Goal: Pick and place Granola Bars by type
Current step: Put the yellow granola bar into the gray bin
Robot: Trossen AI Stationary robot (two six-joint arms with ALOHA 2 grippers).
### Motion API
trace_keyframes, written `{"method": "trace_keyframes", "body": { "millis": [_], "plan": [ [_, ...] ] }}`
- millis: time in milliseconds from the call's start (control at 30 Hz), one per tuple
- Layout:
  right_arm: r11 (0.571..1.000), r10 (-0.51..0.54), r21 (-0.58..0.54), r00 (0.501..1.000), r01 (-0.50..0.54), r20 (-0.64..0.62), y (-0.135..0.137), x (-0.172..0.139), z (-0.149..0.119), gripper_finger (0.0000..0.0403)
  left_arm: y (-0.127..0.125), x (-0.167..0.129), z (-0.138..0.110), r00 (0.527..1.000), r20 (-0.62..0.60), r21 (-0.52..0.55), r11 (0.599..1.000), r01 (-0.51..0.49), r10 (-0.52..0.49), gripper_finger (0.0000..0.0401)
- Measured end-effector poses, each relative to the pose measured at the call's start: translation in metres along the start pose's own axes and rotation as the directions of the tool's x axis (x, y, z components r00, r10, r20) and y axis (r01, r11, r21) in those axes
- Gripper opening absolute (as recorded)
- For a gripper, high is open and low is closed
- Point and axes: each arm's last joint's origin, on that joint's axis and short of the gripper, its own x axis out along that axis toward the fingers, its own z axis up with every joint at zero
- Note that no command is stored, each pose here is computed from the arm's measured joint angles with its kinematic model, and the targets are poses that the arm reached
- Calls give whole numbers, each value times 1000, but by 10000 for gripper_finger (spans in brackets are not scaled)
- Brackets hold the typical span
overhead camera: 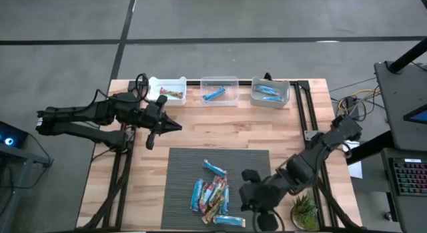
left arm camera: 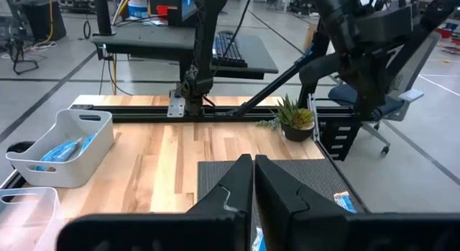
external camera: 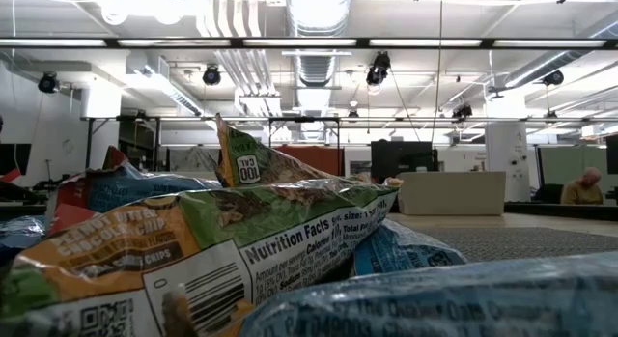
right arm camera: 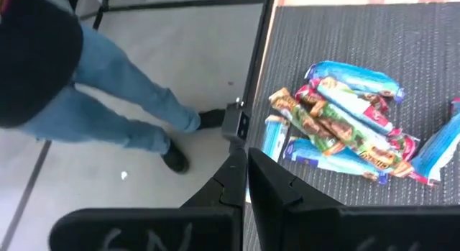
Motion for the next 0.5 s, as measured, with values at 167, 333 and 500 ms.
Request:
{"method": "trace_keyframes", "body": {
  "millis": [167, 333, 500],
  "plan": [
    [1000, -3, -11, 1000, 2, -18, 1, 4, -5, 8, 0, 0, 0, 1000, 0, 2, 1000, 0, 0, 0],
    [999, -7, -31, 999, 6, -36, 3, 12, -8, 8, 0, 0, 0, 1000, 0, 20, 1000, -1, 1, 0],
    [999, -21, -50, 997, 17, -80, 6, 36, -14, 8, 0, 0, 0, 1000, 0, 20, 1000, -1, 1, 0]
  ]
}}
